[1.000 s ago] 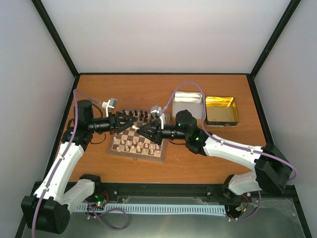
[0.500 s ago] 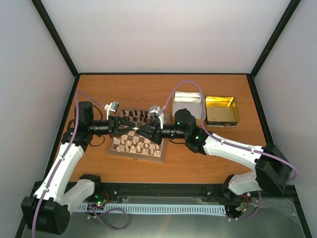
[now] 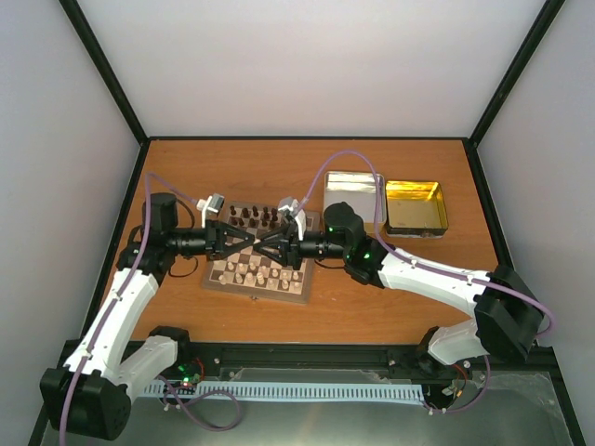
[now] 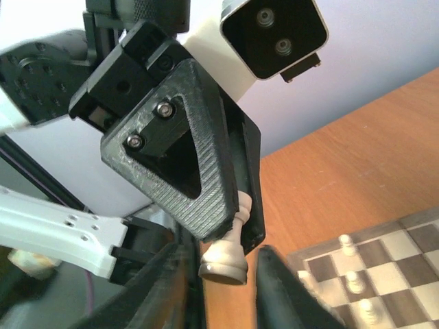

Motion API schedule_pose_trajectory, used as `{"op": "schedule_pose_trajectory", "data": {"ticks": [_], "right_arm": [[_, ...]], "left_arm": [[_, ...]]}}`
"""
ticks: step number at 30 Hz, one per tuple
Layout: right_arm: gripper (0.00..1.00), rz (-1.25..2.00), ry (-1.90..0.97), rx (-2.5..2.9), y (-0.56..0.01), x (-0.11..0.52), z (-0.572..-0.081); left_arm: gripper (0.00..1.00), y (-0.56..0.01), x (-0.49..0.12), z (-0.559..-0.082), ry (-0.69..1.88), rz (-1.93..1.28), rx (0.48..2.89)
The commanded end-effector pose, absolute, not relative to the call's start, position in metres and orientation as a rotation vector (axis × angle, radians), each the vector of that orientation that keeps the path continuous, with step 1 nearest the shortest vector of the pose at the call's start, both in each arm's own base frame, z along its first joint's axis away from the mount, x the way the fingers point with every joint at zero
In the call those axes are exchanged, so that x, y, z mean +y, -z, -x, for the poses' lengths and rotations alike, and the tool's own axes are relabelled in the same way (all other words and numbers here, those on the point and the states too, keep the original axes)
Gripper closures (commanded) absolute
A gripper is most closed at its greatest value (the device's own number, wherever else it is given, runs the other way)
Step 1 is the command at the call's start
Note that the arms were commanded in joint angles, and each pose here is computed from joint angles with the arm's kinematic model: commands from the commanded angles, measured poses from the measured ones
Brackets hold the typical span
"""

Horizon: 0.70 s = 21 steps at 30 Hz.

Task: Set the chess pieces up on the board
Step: Place the chess piece on the chessboard.

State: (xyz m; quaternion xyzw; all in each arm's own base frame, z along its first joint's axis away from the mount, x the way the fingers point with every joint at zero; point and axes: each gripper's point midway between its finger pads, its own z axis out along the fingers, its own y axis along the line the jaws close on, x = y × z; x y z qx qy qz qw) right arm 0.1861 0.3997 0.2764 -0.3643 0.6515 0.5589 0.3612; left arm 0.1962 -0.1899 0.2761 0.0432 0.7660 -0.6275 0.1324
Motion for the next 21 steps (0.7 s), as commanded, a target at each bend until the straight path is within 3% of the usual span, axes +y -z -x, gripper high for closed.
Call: {"op": "schedule_pose_trajectory", "data": {"ticks": [1,4,6,12,21], "right_arm": [[0.6,0.898,-1.394,1.699,-0.282,0.397,-0.194],[0.42,0.839,-1.331,1.753,-0.274,0.388,-0.201],[0.38,0.787,-1.264,1.797,-0.265,0.38,-0.209],[0.37,0.695,-1.138,1.869,-0.248,0.359,-0.219],[0.37,0.63,-1.099,1.911,-0.238,0.354,-0.227]], "left_arm": [[0.99,-0.275,-0.182,-0.209,1.631,-0.086,2.238],[0.99,-0.26,-0.163,-0.223,1.355,0.013,2.325],[0.99,-0.242,-0.136,-0.235,1.077,0.122,2.39],[1.0,-0.187,-0.057,-0.227,0.438,0.405,2.542],[0.99,-0.149,-0.033,-0.219,0.194,0.564,2.6]]}}
